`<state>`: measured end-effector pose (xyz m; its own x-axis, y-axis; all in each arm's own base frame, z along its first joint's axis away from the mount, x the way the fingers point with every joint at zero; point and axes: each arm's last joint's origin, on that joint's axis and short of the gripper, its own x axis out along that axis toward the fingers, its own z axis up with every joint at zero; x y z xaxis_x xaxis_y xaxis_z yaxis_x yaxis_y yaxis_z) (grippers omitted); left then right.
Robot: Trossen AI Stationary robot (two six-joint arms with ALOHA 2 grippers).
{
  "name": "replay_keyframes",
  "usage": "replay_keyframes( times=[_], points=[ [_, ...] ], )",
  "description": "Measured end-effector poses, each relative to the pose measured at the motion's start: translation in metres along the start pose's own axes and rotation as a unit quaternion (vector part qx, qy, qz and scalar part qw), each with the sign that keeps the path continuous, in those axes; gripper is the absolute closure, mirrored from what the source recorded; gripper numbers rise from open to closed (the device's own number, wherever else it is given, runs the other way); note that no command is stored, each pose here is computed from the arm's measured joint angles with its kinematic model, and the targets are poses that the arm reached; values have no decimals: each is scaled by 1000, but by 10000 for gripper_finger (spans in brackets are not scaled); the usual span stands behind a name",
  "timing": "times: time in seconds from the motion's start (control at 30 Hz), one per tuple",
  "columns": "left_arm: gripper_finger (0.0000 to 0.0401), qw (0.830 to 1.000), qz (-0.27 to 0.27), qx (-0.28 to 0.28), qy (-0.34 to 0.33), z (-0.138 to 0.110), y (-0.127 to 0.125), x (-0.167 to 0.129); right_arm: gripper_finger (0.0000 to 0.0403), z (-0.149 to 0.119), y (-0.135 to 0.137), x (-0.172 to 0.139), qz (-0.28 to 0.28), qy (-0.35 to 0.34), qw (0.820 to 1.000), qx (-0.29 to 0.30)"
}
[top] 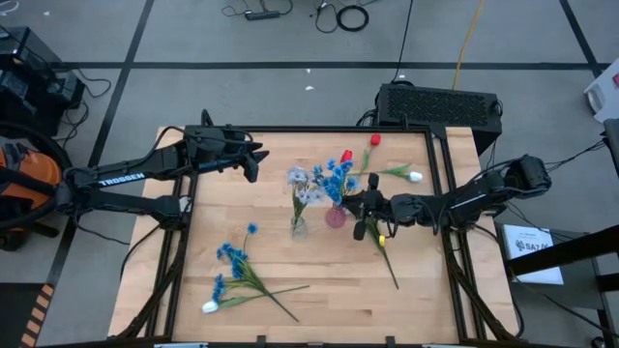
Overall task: Sort flowers into vase by color
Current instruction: Put the top blue flowers into the pink vase
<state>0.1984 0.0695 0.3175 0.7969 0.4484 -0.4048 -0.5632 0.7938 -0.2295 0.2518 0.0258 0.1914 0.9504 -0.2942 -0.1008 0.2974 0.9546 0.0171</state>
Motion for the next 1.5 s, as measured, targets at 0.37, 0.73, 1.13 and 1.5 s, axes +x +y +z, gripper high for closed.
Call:
replay_keyframes(
  times=[0.37, 0.73, 1.13, 1.5],
  points=[
    [230, 1000, -3, 1, 0, 0, -1, 0, 325, 4, -1, -2, 3, -7, 1000, 4],
    [230, 1000, -26, 2, 10, -1, -3, 0, 232, 18, -6, -14, 4, -9, 999, 46],
    [230, 1000, -27, 4, 13, -2, -3, 0, 208, 47, -24, -55, -9, -9, 998, 61],
    [230, 999, -36, 3, 0, 0, -2, -17, 250, 73, -34, -79, -15, 42, 997, 68]
  ],
)
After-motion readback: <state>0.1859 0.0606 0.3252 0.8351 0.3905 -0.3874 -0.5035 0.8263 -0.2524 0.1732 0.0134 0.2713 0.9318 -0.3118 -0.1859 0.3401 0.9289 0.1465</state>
